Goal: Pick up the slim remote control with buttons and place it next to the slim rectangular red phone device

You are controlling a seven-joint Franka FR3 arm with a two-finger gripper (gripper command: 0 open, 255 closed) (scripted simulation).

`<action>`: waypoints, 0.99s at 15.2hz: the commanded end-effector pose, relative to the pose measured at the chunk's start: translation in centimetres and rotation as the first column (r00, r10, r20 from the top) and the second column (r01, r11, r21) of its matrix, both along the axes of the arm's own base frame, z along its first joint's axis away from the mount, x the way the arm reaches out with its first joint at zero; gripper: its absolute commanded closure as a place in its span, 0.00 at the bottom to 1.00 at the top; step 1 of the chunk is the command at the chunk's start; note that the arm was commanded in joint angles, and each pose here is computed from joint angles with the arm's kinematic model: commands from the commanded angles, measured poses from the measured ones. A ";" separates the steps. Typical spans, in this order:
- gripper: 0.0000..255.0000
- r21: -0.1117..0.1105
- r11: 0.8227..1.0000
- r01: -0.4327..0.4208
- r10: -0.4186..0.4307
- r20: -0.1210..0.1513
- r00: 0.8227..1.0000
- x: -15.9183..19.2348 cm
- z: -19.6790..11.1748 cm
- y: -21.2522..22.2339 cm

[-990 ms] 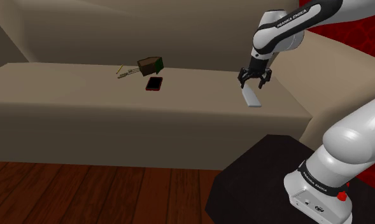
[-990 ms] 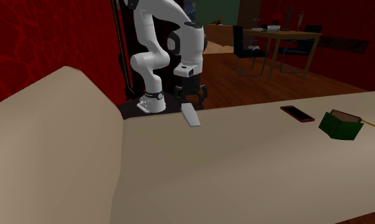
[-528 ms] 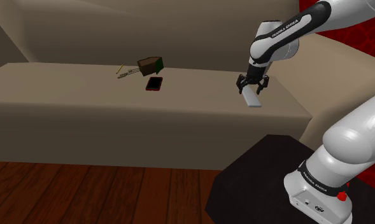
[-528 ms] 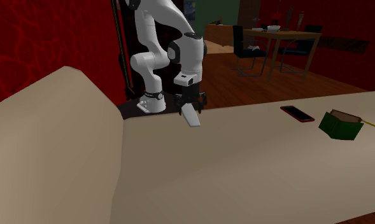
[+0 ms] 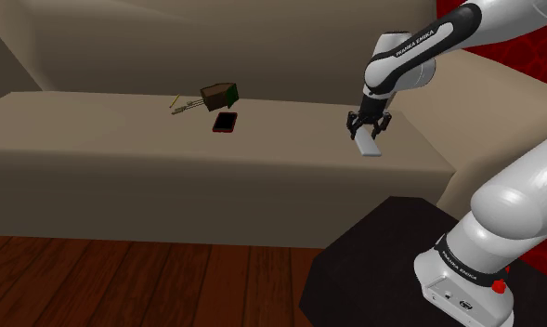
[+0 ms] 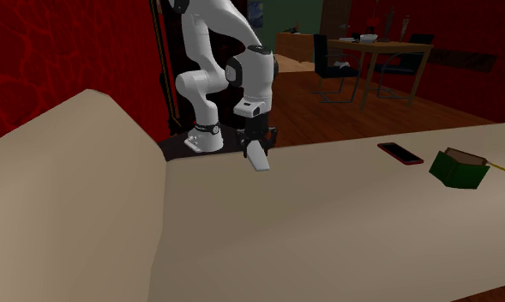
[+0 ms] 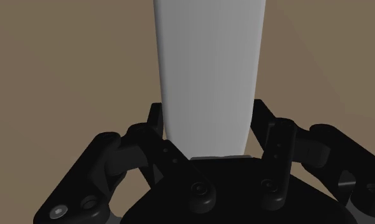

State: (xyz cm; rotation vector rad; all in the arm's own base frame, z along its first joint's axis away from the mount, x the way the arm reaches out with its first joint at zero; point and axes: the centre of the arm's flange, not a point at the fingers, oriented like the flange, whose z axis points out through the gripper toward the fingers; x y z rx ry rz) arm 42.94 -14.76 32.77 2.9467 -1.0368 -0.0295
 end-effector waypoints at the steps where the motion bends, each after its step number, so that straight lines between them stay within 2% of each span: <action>1: 1.00 0.000 1.000 0.000 0.000 -0.001 1.000 0.0 0.0 0.0; 9: 1.00 0.000 1.000 0.000 0.000 -0.001 1.000 0.0 0.0 0.0; 15: 1.00 0.000 1.000 0.000 0.000 -0.001 1.000 0.0 3.1 0.0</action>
